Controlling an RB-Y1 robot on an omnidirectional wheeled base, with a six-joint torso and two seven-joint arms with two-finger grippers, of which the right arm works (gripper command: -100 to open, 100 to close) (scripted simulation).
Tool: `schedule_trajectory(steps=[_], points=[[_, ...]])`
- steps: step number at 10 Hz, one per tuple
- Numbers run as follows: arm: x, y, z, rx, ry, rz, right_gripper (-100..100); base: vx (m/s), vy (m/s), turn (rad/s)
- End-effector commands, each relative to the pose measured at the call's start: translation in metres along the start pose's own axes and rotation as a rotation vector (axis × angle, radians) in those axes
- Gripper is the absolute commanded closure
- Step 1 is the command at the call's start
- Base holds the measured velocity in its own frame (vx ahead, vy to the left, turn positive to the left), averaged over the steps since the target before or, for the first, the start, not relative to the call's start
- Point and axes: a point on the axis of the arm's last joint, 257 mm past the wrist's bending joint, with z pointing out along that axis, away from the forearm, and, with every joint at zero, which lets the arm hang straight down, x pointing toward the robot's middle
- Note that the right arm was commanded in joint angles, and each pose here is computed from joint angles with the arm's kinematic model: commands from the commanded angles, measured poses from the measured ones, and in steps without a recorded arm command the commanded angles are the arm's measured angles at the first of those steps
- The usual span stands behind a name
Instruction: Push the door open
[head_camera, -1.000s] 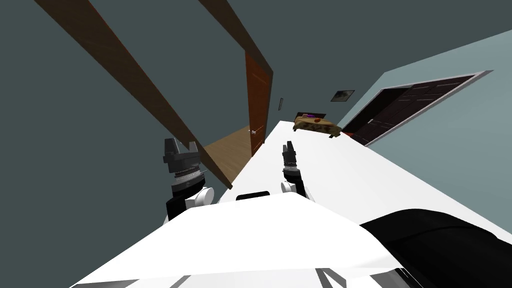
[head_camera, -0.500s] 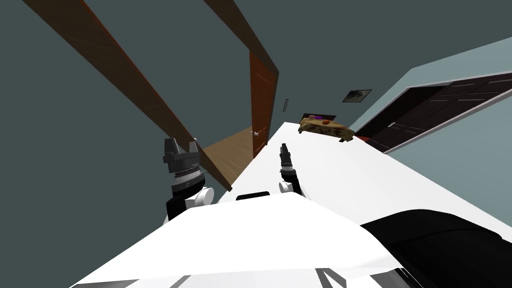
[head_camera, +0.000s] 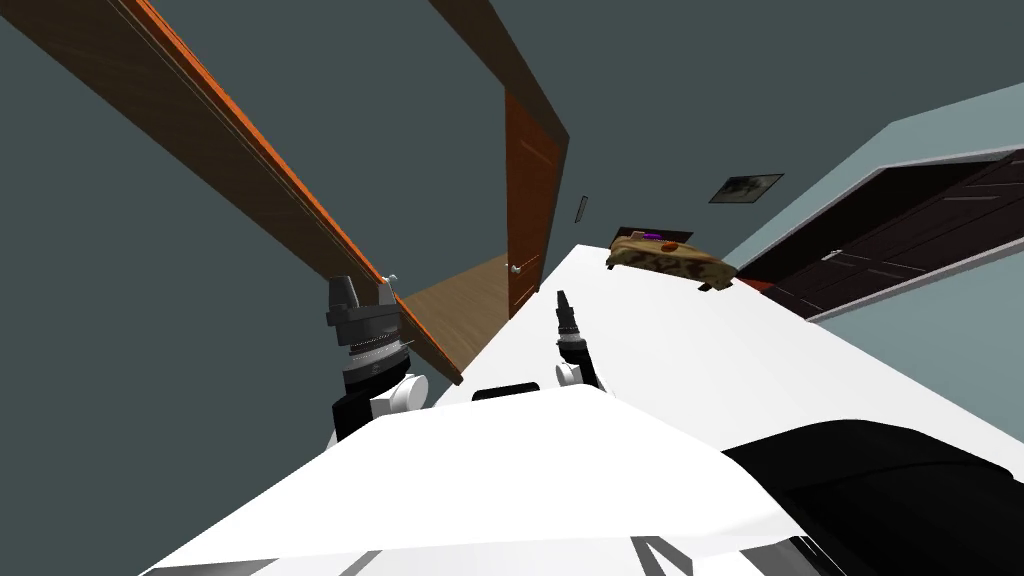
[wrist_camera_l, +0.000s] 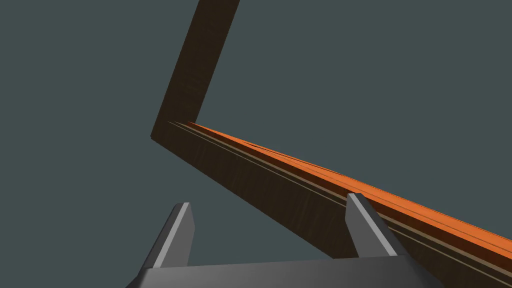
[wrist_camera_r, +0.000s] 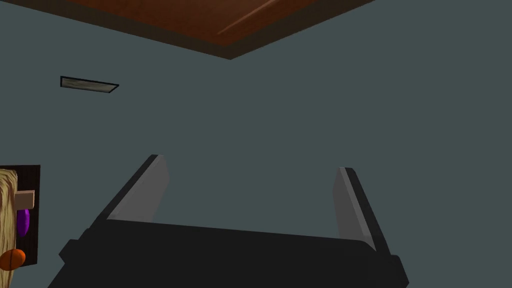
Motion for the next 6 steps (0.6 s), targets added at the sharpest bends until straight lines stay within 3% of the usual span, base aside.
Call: schedule_trajectory(steps=[1,6], points=[[0.006,-0.008,-0.0009,0.01,0.011,-0.021,-100,0.08,-0.073,0.111],[0.024,-0.034,-0.0053,0.043,0.049,-0.088,-100,0.078,-0.075,0.117]])
